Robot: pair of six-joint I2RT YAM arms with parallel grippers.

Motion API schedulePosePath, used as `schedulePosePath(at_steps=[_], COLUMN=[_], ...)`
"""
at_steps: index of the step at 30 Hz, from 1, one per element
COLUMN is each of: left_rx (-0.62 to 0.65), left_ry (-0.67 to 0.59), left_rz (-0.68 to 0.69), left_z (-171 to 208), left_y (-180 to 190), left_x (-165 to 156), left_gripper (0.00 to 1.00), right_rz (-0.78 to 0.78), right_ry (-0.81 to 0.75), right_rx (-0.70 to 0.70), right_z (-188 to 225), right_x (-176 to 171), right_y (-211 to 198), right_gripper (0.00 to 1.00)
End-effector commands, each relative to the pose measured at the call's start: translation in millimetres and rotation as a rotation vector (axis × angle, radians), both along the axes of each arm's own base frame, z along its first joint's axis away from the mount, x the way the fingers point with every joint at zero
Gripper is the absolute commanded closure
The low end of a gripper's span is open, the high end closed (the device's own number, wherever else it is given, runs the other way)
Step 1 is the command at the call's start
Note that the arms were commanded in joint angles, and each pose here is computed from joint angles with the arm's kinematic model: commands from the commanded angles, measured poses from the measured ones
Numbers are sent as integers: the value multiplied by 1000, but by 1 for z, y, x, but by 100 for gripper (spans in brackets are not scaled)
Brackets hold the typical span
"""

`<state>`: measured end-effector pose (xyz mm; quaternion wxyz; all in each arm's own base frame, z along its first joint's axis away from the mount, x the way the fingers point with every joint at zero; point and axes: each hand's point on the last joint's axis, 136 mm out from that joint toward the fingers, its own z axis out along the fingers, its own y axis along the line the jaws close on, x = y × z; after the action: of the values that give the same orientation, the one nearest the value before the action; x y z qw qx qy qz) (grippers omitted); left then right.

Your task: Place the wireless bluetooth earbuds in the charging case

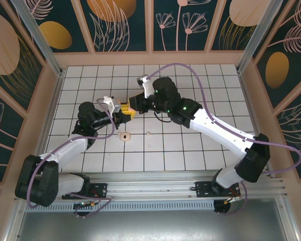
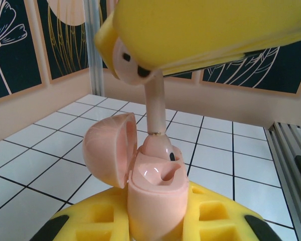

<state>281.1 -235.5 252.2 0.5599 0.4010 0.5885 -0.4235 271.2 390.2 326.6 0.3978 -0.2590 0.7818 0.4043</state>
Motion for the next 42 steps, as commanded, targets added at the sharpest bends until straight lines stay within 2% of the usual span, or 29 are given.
schedulePosePath(at_steps=[1, 33, 42], left_rx=[-23, -77, -76], left_ry=[-70, -83, -81], left_rz=[-11, -10, -14], left_z=[21, 40, 40], left_y=[-2, -1, -1], left_x=[-3, -3, -4], left_gripper=[98, 98, 97], right_rz=[2, -21, -15], right_ry=[-22, 12, -23], right_rx=[-15, -131, -71], right_z=[5, -30, -6], right_x=[-1, -7, -11], right_y=[1, -6, -10], right_gripper=[79, 79, 63])
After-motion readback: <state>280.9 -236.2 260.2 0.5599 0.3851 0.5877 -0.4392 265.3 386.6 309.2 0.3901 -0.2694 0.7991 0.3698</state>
